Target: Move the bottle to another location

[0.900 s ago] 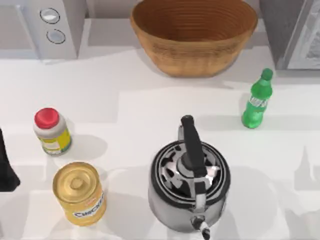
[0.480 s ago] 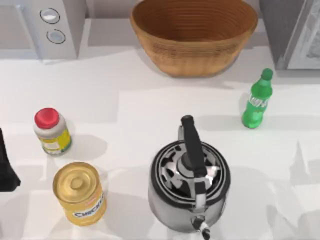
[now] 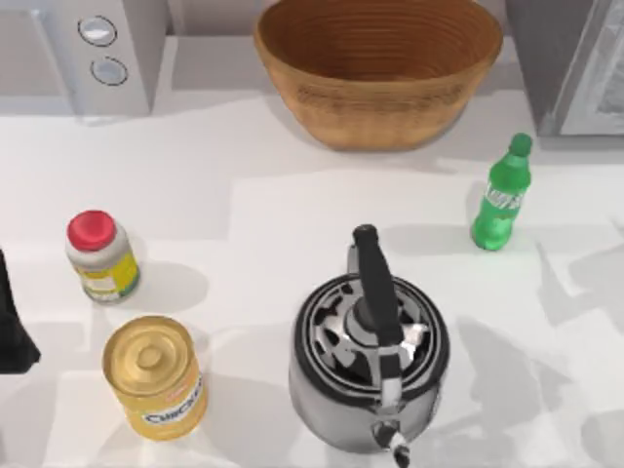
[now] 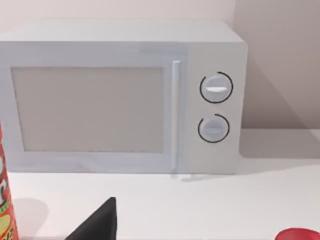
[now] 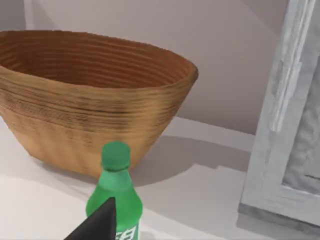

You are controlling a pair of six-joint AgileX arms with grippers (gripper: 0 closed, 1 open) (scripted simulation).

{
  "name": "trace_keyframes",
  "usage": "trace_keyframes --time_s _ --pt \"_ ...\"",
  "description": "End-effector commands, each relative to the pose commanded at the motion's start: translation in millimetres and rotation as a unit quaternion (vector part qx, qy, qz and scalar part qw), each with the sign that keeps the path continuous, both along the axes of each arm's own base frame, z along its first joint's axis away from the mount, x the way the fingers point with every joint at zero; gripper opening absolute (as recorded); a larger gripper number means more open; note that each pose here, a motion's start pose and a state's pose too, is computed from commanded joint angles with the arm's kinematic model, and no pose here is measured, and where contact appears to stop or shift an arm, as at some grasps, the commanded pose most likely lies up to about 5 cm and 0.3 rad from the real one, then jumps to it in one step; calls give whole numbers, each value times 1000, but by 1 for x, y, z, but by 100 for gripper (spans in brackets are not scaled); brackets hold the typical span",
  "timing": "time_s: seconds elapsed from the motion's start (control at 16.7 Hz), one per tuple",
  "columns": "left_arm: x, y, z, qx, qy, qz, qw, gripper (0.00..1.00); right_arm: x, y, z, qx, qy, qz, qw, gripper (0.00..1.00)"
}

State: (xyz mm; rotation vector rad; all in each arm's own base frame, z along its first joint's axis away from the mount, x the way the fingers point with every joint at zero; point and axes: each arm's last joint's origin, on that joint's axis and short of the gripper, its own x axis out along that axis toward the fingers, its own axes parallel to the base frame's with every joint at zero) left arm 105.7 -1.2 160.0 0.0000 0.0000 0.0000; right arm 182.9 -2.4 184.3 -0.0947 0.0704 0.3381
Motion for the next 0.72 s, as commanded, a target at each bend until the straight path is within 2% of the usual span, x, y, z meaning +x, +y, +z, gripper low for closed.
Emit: trace_keyframes --time_s 0.42,0.72 --pt "0 0 0 0 0 0 1000 100 66 -5 -61 -2 63 139 988 100" --pt "0 0 0 0 0 0 1000 100 82 -6 -97 3 69 200 977 100"
